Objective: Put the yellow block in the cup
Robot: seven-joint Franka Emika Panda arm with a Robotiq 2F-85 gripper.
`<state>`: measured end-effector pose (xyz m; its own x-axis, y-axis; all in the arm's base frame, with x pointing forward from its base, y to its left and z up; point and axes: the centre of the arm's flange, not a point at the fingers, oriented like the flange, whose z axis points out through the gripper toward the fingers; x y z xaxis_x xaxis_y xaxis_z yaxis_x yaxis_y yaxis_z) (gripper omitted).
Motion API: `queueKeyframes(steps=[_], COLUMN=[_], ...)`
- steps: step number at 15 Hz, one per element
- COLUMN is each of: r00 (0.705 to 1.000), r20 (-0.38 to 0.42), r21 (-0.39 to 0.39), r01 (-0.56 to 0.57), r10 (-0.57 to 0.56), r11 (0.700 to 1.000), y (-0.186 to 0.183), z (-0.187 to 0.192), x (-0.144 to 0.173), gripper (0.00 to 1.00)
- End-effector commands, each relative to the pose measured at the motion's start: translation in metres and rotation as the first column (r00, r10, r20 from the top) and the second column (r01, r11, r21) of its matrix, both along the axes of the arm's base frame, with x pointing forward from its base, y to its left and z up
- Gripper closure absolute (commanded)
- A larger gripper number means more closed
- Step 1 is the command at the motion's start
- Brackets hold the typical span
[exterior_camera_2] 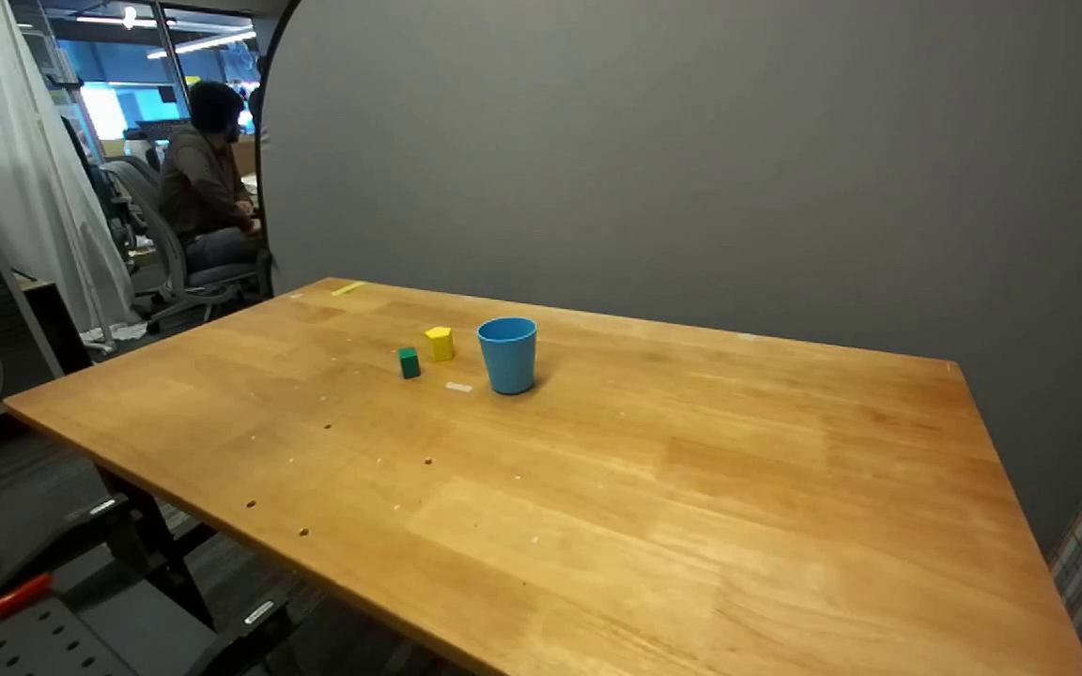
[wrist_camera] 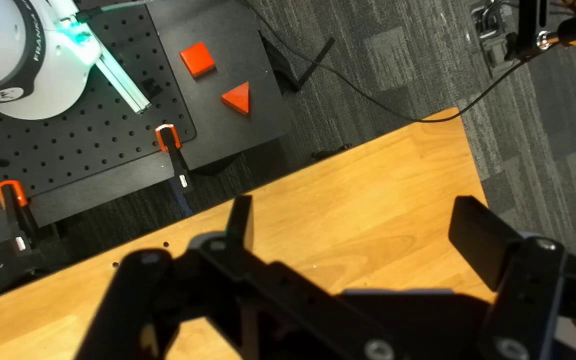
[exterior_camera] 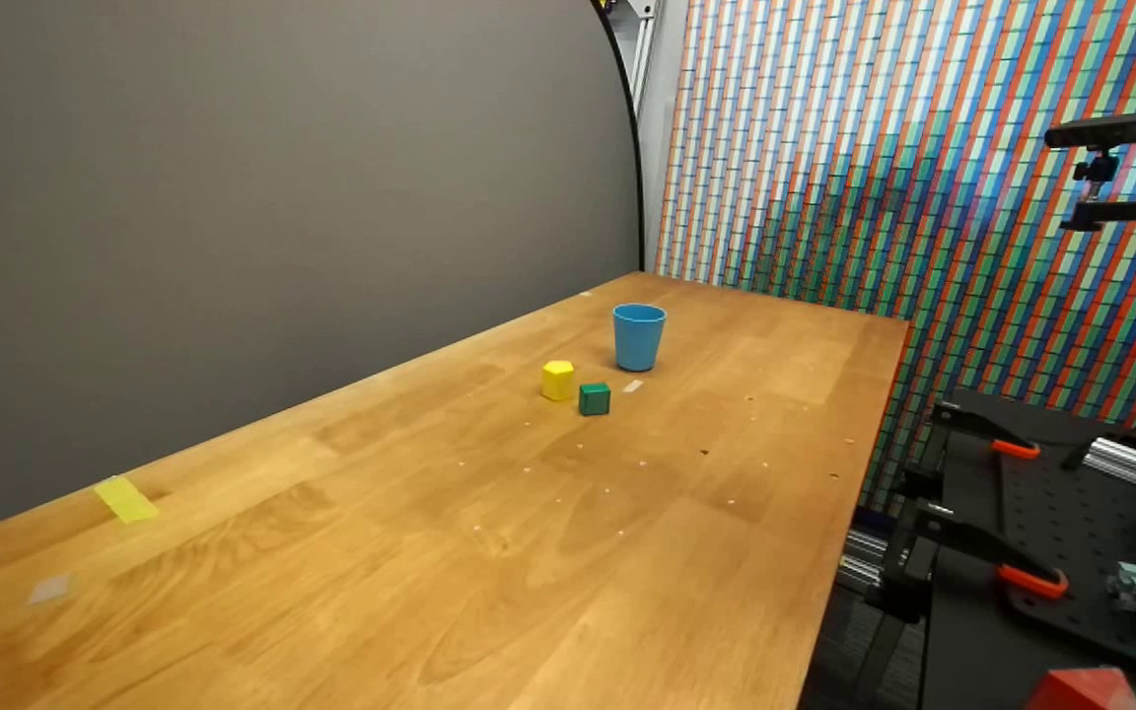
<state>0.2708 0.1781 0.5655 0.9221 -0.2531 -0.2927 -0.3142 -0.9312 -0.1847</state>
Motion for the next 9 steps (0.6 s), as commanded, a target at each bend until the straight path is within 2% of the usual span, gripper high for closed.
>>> queueKeyframes(steps=[1,2,3,4,5,8,9], r00=[1.000,1.000,0.996,0.995,0.990,0.973,0.965], r20=[0.000,0.000,0.036,0.053,0.080,0.148,0.171], r21=[0.000,0.000,0.000,-0.004,-0.020,-0.026,-0.052], r01=[0.000,0.000,0.076,0.080,0.121,0.185,0.211], r10=[0.000,0.000,-0.076,-0.079,-0.119,-0.179,-0.200], r11=[1.000,1.000,0.997,0.997,0.992,0.982,0.976], y=[0.000,0.000,0.001,0.003,0.007,0.013,0.012], z=[0.000,0.000,-0.008,-0.015,-0.027,-0.058,-0.072], x=[0.000,0.000,0.019,0.032,0.061,0.120,0.141], gripper=[0.00,0.00,0.00,0.00,0.00,0.00,0.00])
